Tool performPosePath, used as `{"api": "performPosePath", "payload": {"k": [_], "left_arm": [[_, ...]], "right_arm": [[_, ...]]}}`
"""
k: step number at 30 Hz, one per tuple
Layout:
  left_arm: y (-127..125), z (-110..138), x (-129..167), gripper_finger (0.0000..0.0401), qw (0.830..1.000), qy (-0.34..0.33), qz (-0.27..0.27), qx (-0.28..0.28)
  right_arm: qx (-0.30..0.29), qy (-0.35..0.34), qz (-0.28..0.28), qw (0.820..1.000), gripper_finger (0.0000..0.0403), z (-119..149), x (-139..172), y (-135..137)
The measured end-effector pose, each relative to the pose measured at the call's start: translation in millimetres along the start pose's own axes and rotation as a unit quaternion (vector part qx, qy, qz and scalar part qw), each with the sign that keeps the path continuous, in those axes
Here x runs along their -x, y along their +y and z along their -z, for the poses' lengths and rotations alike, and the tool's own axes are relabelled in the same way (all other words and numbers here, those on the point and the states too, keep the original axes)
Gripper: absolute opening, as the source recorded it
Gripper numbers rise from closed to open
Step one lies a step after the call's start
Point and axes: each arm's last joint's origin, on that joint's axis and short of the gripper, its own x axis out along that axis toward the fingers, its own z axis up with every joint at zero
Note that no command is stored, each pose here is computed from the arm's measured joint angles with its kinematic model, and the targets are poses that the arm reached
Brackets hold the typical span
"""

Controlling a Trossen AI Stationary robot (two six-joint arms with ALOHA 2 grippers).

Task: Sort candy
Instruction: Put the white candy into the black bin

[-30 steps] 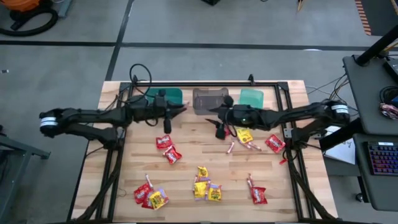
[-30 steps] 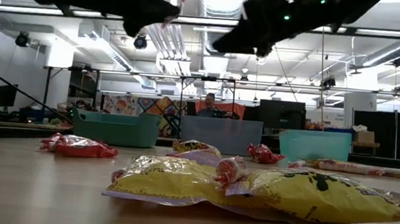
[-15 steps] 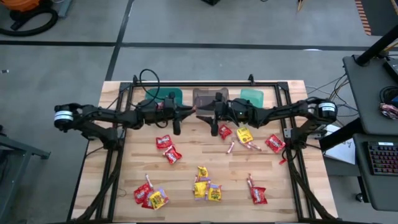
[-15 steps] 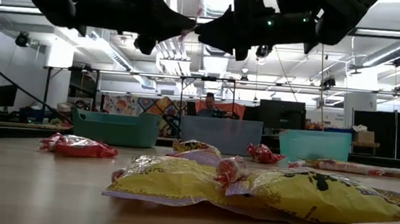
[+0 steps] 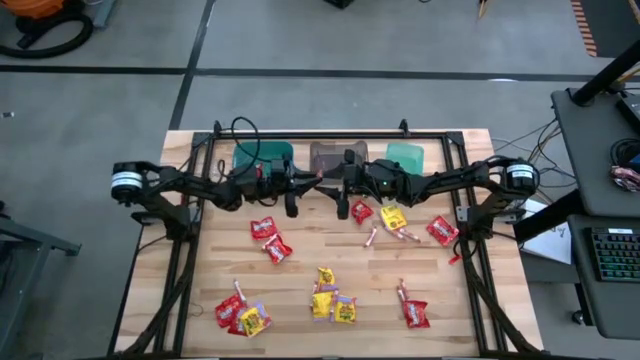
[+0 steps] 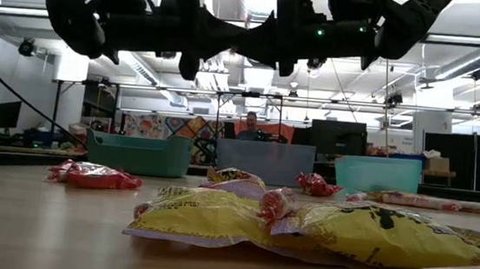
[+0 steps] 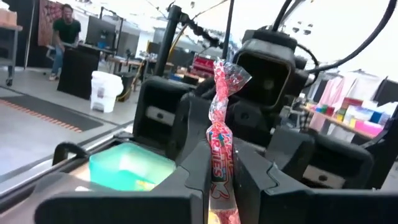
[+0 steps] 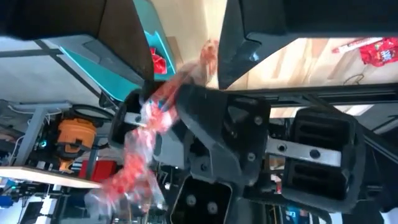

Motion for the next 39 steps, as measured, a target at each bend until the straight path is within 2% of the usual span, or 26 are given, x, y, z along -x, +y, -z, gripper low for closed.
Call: {"api": "performPosePath", "payload": {"k": [3, 7, 11, 17, 23, 26, 29, 31, 34, 39], "left_arm": [[0.9, 3.5, -1.5, 0.0023, 1.000, -0.008, 0.003, 0.011], [1.9, 5.7, -2.4, 0.0036, 1.000, -0.013, 0.003, 0.015], [4.5, 6.9, -1.6, 0.0059, 1.000, -0.009, -0.002, 0.023], [16.8, 6.0, 2.4, 0.0099, 0.999, 0.015, -0.009, 0.033], [41.1, 4.1, 6.7, 0.0131, 0.997, 0.046, -0.020, 0.057], [55.6, 5.9, 10.3, 0.0138, 0.994, 0.070, -0.044, 0.072], [70.9, 5.3, 14.8, 0.0139, 0.991, 0.081, -0.076, 0.076], [80.3, 4.0, 17.9, 0.0139, 0.989, 0.084, -0.095, 0.076], [89.6, 0.6, 21.2, 0.0139, 0.990, 0.087, -0.087, 0.075], [95.1, -14.6, 20.5, 0.0139, 0.993, 0.087, -0.021, 0.083]], "right_arm": [[0.003, -0.002, 0.001, 1.000, 0.0112, -0.2, 0.1, -0.1], [0.012, 0.001, 0.003, 1.000, 0.0030, 0.2, 0.1, -0.3], [0.009, 0.007, 0.008, 1.000, 0.0013, 0.7, 0.8, -3.4], [-0.022, 0.033, 0.029, 0.999, 0.0007, 0.2, 6.1, -20.1], [-0.035, 0.100, 0.087, 0.990, 0.0007, 2.8, 10.8, -42.7], [-0.027, 0.177, 0.152, 0.972, 0.0007, 6.8, 12.0, -52.4], [-0.019, 0.252, 0.238, 0.938, 0.0008, 13.4, 16.6, -62.8], [-0.024, 0.280, 0.271, 0.921, 0.0008, 18.2, 19.7, -67.7], [-0.034, 0.283, 0.274, 0.918, 0.0008, 18.6, 20.2, -69.8], [-0.028, 0.276, 0.246, 0.928, 0.0008, 11.7, 16.9, -68.9]]}}
